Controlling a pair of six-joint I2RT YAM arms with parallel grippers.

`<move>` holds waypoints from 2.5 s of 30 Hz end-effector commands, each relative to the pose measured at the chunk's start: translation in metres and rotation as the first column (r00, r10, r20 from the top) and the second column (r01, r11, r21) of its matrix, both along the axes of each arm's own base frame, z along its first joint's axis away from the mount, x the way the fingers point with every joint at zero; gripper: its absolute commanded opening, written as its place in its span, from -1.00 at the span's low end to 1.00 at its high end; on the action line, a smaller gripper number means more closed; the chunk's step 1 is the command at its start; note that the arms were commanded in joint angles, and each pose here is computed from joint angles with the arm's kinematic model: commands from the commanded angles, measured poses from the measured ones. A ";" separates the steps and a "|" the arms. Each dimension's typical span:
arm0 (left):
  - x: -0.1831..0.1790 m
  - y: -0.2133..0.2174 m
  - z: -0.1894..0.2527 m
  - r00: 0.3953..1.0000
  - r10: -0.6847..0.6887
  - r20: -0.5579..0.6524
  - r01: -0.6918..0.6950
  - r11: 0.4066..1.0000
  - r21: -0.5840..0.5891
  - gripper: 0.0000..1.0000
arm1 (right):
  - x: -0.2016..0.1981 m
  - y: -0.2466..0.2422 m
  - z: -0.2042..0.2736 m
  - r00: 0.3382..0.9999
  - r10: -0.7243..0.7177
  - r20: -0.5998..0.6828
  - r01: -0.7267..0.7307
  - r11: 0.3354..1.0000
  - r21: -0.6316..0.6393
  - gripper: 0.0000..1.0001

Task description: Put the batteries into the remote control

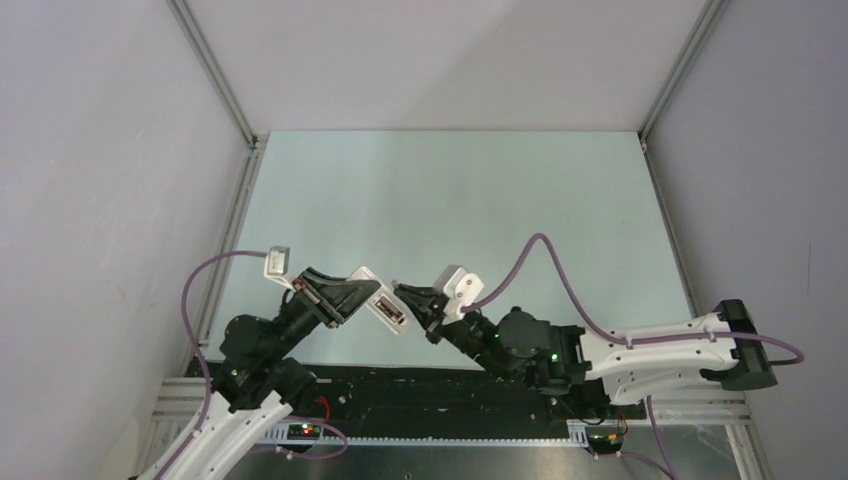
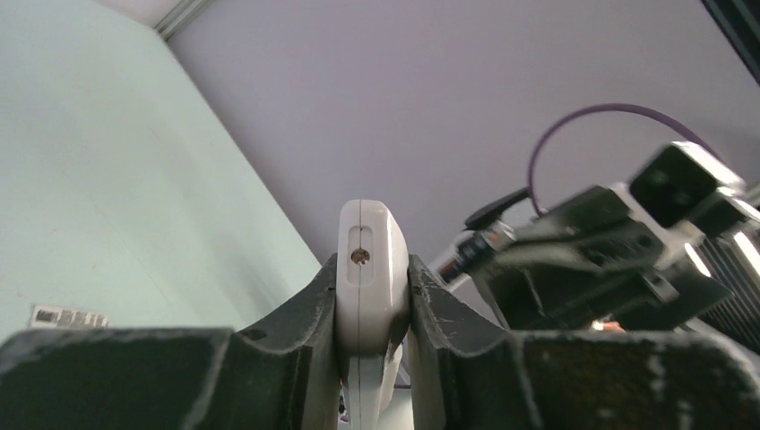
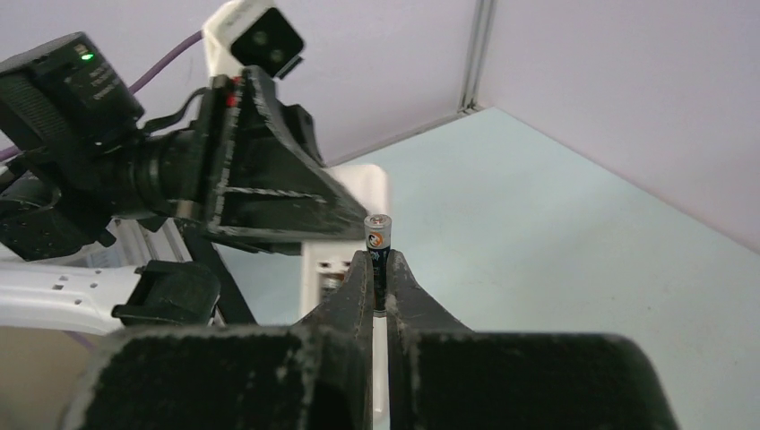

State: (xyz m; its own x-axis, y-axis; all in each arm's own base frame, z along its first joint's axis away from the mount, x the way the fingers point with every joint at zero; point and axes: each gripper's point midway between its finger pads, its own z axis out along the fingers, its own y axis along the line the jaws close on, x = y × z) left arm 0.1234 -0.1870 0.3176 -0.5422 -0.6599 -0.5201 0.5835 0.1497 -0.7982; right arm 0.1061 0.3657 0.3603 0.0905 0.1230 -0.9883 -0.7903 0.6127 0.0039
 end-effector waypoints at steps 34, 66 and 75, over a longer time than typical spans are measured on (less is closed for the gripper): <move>0.027 -0.002 -0.055 0.974 0.060 -0.217 -0.069 0.997 -0.031 -1.00 | 0.023 0.029 -0.089 0.983 -0.077 -0.169 0.037 0.973 -0.227 -1.00; 0.029 -0.005 -0.058 0.964 0.045 -0.262 -0.056 0.998 -0.036 -1.00 | 0.033 0.027 -0.124 0.967 -0.137 -0.216 0.065 0.949 -0.308 -0.29; 0.031 -0.008 -0.068 0.956 0.043 -0.291 -0.049 0.999 -0.015 -1.00 | 0.029 0.030 -0.116 0.969 -0.092 -0.228 0.026 0.961 -0.276 -0.12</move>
State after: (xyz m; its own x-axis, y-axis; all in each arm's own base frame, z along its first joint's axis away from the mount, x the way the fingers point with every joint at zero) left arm 0.1596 -0.1929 0.2252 -0.6311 -0.6881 -0.3583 0.2714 0.2368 -0.9329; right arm 0.1379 0.3902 0.2345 -0.1407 -0.1753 -0.9744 -0.7344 0.6786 -0.0161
